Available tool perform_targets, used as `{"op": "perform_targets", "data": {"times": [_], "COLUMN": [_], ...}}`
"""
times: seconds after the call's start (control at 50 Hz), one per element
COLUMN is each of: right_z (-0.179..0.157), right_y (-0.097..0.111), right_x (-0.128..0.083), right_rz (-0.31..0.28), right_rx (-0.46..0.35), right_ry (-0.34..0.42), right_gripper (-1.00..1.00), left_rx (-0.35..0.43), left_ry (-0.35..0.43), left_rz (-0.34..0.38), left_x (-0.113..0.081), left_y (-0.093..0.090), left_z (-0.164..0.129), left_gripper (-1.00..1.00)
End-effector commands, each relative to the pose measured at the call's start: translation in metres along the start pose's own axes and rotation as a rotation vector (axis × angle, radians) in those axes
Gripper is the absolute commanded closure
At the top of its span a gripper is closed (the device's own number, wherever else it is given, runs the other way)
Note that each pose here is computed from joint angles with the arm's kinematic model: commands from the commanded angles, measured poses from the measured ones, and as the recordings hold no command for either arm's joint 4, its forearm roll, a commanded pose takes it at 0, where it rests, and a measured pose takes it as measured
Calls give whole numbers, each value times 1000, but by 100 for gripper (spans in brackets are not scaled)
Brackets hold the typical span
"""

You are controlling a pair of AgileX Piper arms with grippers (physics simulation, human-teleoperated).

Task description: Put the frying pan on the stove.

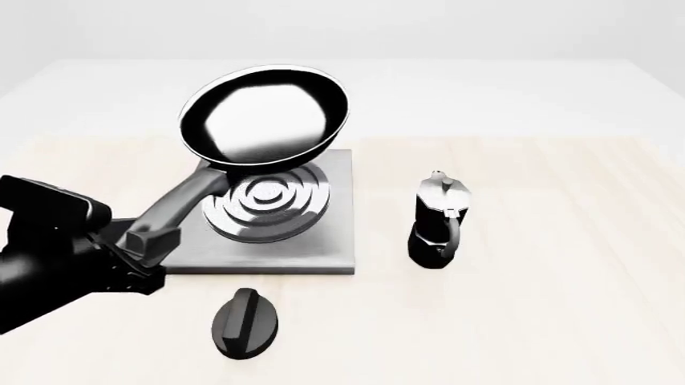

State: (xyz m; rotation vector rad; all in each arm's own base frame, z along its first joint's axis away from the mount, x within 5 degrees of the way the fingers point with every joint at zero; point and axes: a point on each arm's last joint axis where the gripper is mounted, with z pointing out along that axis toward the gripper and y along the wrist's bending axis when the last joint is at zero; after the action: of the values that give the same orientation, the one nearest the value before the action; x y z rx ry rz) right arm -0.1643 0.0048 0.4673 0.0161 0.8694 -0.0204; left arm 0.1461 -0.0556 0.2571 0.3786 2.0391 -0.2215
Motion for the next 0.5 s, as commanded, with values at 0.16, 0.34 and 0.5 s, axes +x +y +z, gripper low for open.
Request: {"op": "perform_targets", "data": {"times": [0.16, 0.34, 0.5], "right_z": [0, -1, -2], "right_y": [0, -1, -1], "right_x": [0, -2, -2], "right_rz": [-1, -2, -3], "right_rx": [-2, -4, -6], "right_ry": [1, 1, 1], "right_gripper": [-100, -100, -100], "left_rx": [-34, -29, -28], "left_ry": [-3, 3, 2], "left_rz": [-26, -37, -47], "left_x": [8, 14, 17], "left_y": [6, 5, 5], "left_z": [-5, -5, 0], "left_gripper": [100, 100, 100]}}
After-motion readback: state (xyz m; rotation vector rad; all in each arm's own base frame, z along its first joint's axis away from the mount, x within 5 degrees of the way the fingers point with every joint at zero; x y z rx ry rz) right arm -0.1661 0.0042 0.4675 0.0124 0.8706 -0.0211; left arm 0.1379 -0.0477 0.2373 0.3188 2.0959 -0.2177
